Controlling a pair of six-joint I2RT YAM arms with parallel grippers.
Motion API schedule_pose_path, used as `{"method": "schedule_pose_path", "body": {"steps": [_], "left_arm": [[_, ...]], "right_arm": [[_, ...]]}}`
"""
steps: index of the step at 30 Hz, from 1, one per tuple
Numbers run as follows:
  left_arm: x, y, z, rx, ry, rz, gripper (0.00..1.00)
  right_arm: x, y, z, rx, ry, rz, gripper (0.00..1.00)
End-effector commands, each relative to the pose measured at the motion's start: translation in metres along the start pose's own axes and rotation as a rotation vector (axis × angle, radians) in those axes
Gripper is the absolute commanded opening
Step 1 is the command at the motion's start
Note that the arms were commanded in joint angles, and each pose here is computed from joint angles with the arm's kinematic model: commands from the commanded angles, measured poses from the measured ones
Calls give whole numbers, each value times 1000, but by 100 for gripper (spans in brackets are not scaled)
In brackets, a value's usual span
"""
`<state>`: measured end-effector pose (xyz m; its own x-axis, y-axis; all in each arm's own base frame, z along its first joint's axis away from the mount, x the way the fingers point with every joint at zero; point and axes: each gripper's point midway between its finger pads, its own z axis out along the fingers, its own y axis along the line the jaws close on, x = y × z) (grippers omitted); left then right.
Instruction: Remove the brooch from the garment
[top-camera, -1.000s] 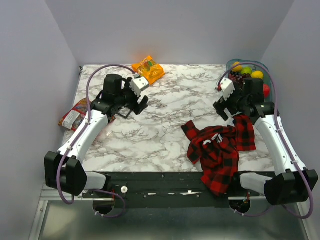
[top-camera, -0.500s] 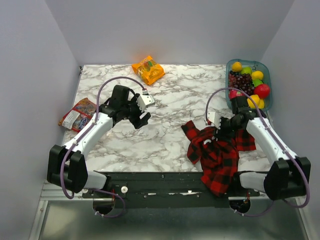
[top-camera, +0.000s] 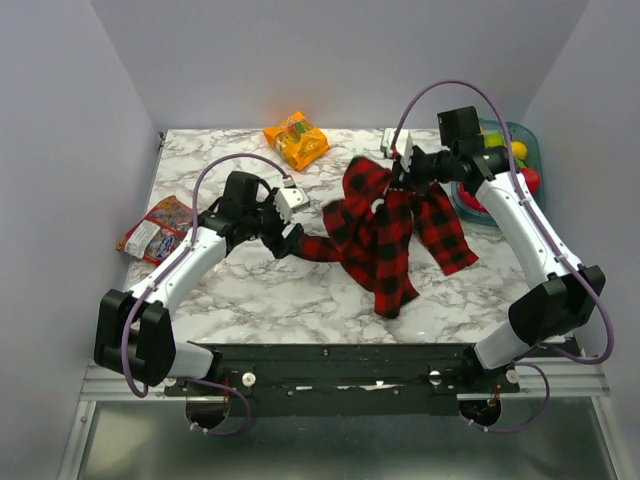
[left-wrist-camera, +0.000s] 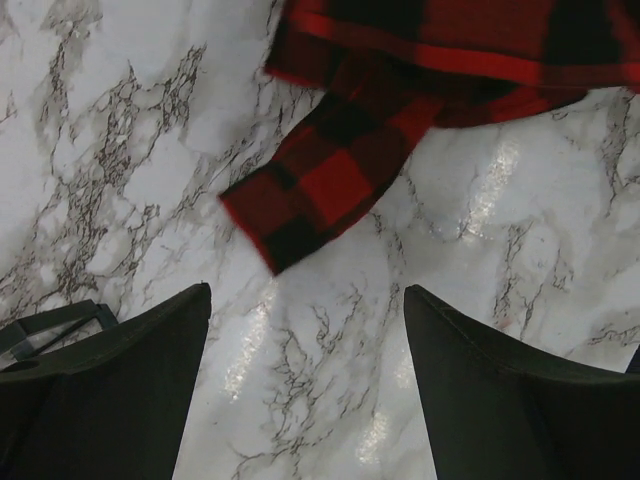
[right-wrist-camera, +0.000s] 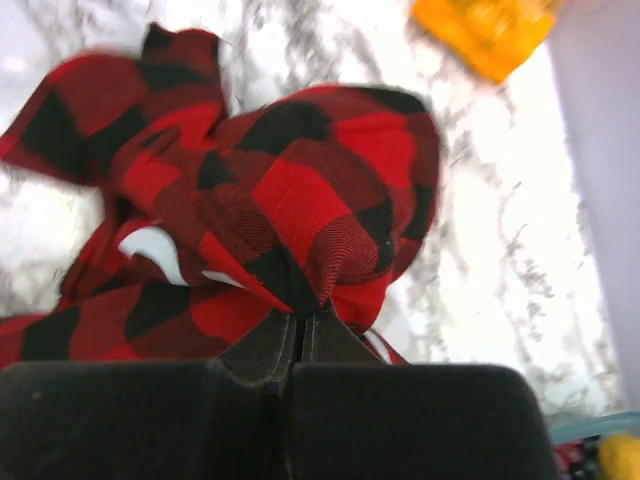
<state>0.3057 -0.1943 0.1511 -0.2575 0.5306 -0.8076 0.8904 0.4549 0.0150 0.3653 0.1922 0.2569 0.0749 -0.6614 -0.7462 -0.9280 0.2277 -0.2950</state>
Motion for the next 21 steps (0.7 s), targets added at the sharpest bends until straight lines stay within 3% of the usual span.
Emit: {"method": "schedule_pose_path", "body": {"steps": [1, 6, 9, 10, 13, 21], "left_arm": [[-30, -14, 2, 59, -132, -30, 86], [-55, 3, 11, 22, -205, -110, 88], [-63, 9, 17, 25, -218, -146, 88], [-66, 12, 18, 21, -222, -149, 88], [-74, 25, 22, -9, -224, -134, 88], [-94, 76, 63, -51, -200, -122, 88]], "right_arm": [[-15, -8, 7, -15, -58, 55, 1], [16, 7, 15, -31, 16, 57, 4], [48, 32, 22, -86, 98, 105, 30], [56, 40, 21, -105, 120, 111, 43], [77, 61, 14, -86, 168, 129, 53], [102, 44, -9, 31, 194, 236, 57]]}}
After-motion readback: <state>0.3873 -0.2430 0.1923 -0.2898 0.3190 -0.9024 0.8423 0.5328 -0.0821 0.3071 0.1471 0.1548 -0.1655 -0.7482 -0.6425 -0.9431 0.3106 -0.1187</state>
